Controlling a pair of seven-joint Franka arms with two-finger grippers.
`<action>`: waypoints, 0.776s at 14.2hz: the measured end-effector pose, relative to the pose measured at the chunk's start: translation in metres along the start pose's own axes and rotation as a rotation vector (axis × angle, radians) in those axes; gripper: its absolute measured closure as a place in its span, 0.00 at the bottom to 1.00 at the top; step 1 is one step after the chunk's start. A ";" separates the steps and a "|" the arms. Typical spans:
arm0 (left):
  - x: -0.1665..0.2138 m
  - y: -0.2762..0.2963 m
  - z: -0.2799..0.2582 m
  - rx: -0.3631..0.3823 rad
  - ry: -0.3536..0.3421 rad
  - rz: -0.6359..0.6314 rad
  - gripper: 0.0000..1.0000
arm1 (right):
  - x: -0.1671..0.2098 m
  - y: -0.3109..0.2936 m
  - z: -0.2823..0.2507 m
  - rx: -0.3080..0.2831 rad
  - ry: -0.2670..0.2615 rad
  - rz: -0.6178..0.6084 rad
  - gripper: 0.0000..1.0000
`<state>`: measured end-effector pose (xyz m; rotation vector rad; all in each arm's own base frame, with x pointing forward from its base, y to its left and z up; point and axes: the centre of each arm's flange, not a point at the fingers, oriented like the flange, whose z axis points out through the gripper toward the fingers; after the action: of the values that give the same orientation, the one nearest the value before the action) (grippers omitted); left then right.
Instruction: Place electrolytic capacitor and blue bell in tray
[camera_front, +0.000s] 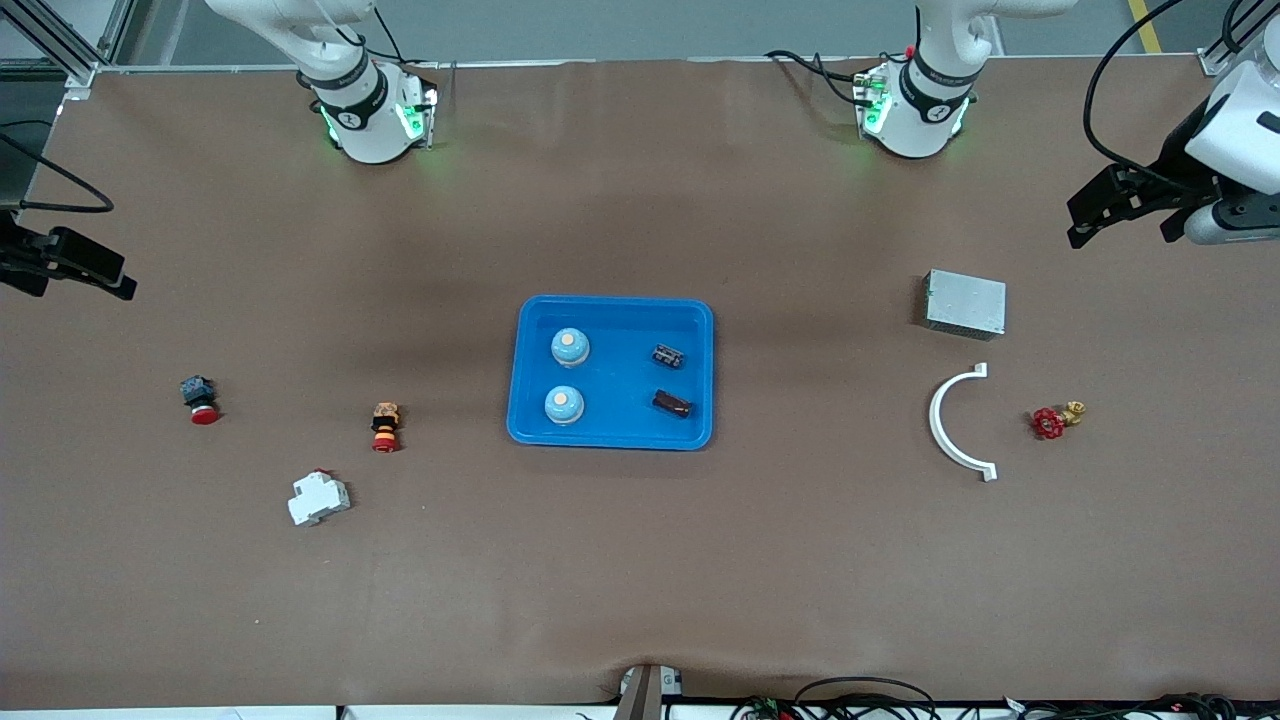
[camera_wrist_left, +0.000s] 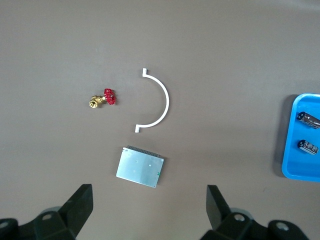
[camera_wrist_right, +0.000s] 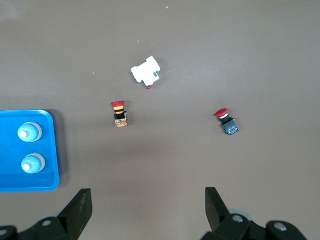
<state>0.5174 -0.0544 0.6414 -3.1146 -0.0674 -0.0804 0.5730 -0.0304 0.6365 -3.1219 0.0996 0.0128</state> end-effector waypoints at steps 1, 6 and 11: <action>0.000 0.000 0.000 0.000 0.000 0.000 0.00 | 0.000 0.000 0.000 0.000 0.005 -0.001 0.00; 0.000 0.000 0.000 0.000 0.000 0.000 0.00 | 0.001 -0.001 -0.001 0.000 0.014 -0.002 0.00; 0.000 0.000 0.000 0.000 0.000 0.000 0.00 | 0.001 -0.001 -0.003 0.001 0.017 -0.003 0.00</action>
<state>0.5174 -0.0544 0.6414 -3.1146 -0.0678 -0.0804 0.5744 -0.0297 0.6391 -3.1219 0.0957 -0.0135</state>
